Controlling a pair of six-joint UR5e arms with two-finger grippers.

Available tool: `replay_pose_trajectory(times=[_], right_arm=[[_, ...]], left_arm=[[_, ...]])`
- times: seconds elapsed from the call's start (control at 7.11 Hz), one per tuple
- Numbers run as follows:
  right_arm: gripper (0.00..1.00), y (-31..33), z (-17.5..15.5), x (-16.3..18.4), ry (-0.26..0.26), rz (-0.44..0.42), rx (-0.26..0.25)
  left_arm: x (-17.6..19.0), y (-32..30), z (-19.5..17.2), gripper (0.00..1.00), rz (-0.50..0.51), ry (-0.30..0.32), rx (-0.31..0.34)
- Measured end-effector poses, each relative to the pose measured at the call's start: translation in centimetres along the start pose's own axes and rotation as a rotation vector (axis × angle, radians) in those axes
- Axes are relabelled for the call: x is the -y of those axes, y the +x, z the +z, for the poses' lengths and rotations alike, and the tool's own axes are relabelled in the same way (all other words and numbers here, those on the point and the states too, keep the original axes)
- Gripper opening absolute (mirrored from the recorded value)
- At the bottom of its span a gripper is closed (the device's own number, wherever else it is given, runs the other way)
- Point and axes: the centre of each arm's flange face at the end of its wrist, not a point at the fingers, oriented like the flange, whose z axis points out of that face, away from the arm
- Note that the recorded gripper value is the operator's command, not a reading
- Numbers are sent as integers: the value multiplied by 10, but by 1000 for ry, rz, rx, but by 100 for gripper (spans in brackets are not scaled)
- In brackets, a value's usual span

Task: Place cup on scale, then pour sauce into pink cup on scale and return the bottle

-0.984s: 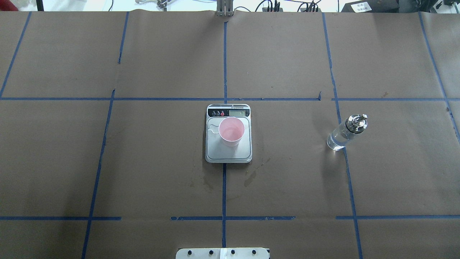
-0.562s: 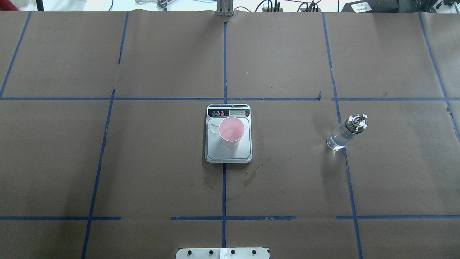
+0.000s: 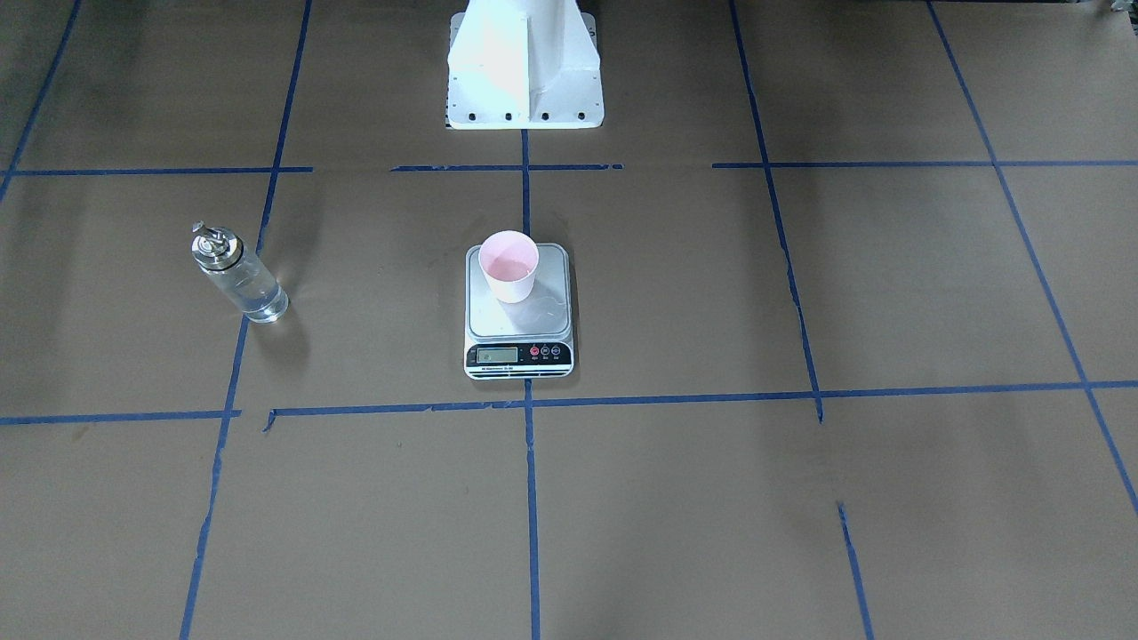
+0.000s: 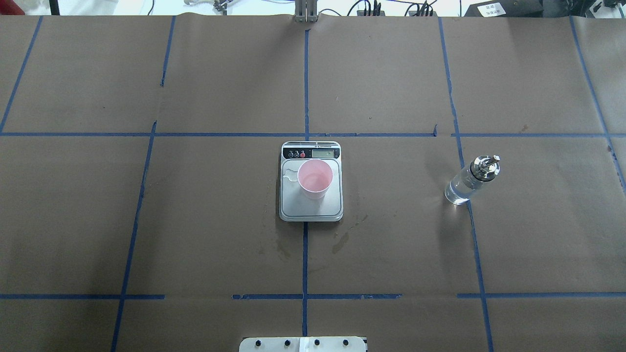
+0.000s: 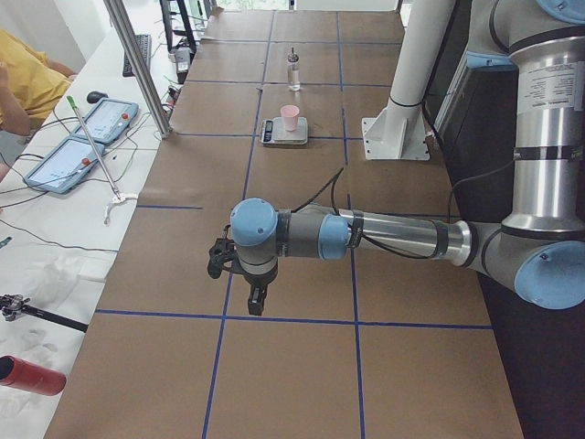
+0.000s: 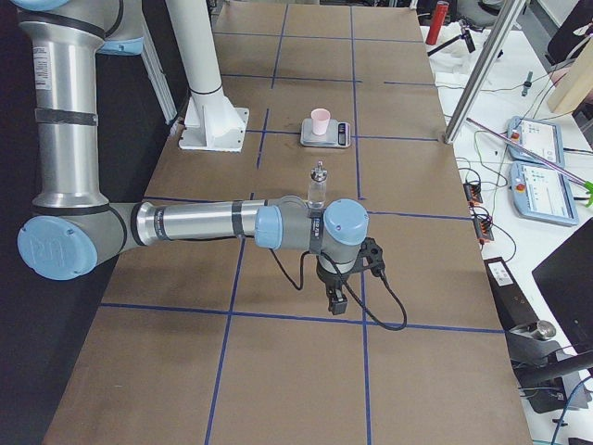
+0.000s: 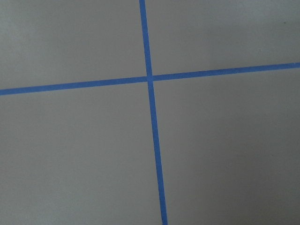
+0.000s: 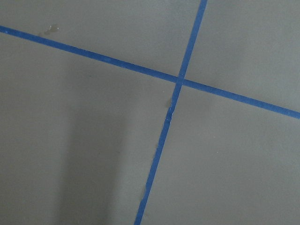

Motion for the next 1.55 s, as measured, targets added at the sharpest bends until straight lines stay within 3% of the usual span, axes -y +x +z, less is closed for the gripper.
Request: replay_pose_trajectory(times=[0.56,0.98,1.55], right_arm=[[100,-7,5,4,-8,-13,-1],[100,-9,5,6,-7,70,-1],[100,-5,9,1,-18,114,1]], left_arm=[[-3,3,-1,100,-3,0,-17],[3,8,-1,100,-3,6,-66],[-1,6,1,100,-10,-8,-40]])
